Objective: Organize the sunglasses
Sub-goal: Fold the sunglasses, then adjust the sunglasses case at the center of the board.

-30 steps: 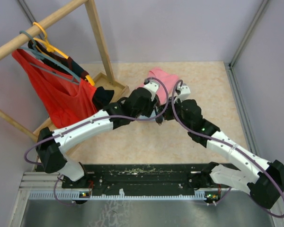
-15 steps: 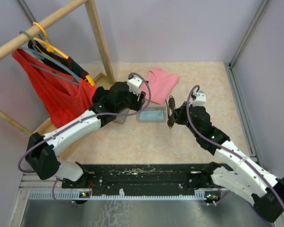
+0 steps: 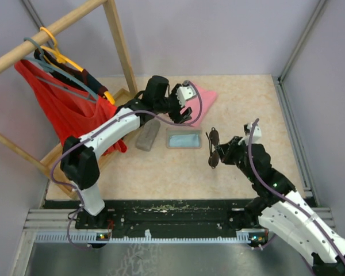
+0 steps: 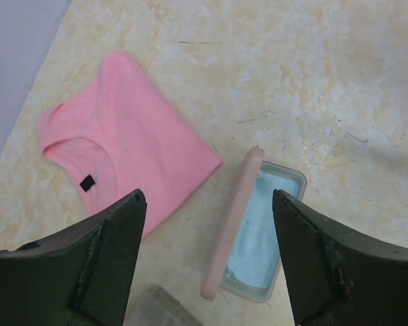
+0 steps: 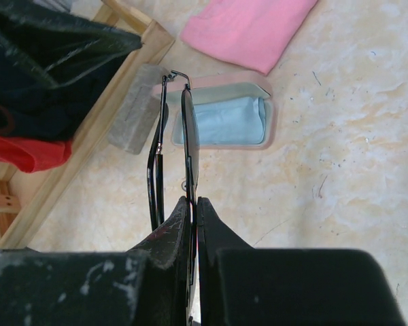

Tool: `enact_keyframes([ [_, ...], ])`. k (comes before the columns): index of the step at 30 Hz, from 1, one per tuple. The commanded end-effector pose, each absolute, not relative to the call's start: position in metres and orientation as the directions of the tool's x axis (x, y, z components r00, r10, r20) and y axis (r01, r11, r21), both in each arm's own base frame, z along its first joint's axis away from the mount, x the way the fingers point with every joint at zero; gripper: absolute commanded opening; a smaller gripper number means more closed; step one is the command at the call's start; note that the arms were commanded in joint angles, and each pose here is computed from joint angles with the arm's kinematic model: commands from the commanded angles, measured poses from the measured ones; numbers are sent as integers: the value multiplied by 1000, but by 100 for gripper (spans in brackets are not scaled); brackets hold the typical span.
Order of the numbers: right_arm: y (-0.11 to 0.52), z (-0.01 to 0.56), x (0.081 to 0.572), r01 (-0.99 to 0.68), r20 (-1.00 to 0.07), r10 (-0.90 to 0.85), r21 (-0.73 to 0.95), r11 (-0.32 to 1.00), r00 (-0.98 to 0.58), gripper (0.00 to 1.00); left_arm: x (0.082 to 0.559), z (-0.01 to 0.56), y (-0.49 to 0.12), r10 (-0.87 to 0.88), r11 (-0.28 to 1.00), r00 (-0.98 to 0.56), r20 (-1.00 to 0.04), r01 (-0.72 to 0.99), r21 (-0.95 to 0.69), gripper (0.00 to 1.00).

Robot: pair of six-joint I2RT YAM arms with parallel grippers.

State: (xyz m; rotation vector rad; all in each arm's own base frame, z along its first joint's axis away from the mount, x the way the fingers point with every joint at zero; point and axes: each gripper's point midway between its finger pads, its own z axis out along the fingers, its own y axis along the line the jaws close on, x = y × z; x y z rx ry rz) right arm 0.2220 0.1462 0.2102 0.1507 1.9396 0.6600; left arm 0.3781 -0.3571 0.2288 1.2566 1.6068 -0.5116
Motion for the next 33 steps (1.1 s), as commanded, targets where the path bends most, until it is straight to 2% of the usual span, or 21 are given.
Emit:
enact_keyframes([
  [1,143,222,212,-199,-788,427,551,810,-443,0,372,213,-362,530,171,47,-846,972,162,81],
  [17,137,221,195,-221,-783,429,564,796,-451,0,386,125,-368,627,146,-53,-778,988,50,81],
  [26,138,219,194,-222,-777,433,571,790,-457,0,384,97,-365,659,146,-86,-748,989,15,75],
  [33,138,217,193,-221,-775,429,570,792,-464,0,382,87,-365,668,145,-105,-737,989,-10,63],
])
